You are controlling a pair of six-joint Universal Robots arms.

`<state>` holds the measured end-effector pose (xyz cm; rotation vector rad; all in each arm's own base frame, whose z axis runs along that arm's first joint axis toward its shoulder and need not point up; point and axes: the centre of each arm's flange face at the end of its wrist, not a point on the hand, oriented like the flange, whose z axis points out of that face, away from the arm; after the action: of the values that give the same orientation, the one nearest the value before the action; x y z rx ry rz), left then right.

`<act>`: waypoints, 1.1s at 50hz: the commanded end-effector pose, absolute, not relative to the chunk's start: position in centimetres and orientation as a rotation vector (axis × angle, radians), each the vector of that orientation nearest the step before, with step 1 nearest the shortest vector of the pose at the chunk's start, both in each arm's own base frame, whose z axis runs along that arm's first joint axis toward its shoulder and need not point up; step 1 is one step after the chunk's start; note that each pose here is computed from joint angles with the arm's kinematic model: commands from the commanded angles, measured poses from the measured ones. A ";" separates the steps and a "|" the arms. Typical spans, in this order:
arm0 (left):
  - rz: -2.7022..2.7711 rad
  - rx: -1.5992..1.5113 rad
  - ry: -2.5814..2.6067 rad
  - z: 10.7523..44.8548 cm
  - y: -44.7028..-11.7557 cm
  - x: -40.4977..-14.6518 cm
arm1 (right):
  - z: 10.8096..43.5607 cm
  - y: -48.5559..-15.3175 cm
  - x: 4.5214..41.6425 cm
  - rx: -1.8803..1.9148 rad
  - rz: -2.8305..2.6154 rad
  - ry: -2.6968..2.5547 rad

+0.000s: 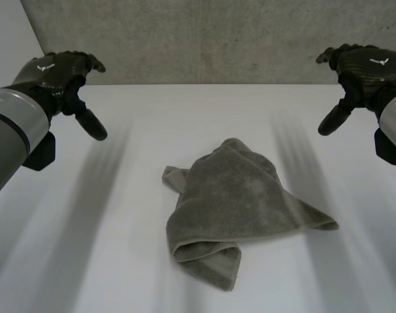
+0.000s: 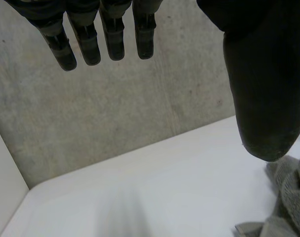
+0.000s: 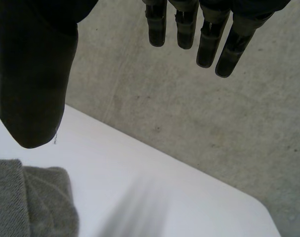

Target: Fold the towel.

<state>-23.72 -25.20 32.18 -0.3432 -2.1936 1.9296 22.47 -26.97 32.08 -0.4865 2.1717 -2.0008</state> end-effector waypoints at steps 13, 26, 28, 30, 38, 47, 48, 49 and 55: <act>1.914 -0.331 -2.197 31.7 -25.2 -23.9 | 31.8 -27.0 23.0 -0.504 -1.986 2.166; 1.925 -0.335 -2.179 31.2 -25.4 -24.0 | 31.8 -27.1 23.3 -0.536 -1.974 2.150; 1.908 -0.351 -2.186 30.8 -25.0 -24.2 | 32.1 -27.1 23.3 -0.560 -1.980 2.144; 1.862 -0.405 -2.189 30.0 -23.8 -25.1 | 31.5 -26.4 23.7 -0.720 -1.926 2.158; 1.678 -0.549 -2.254 25.8 -19.8 -26.8 | 25.2 -23.9 24.0 -1.175 -1.571 2.248; 1.474 -0.657 -2.263 20.7 -15.1 -29.2 | 19.4 -22.1 24.1 -1.284 -1.547 2.215; 1.474 -0.657 -2.263 20.7 -15.1 -29.2 | 19.4 -22.1 24.1 -1.284 -1.547 2.215; 1.445 -0.651 -2.265 20.1 -14.7 -29.5 | 18.7 -21.7 24.2 -1.289 -1.549 2.208; 1.394 -0.601 -2.347 17.2 -14.7 -30.1 | 16.6 -19.9 25.7 -1.341 -1.548 2.131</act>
<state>-29.54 -14.80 19.68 -0.6436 -2.2783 1.4407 24.51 -21.24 18.32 -1.3113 2.1910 -1.5390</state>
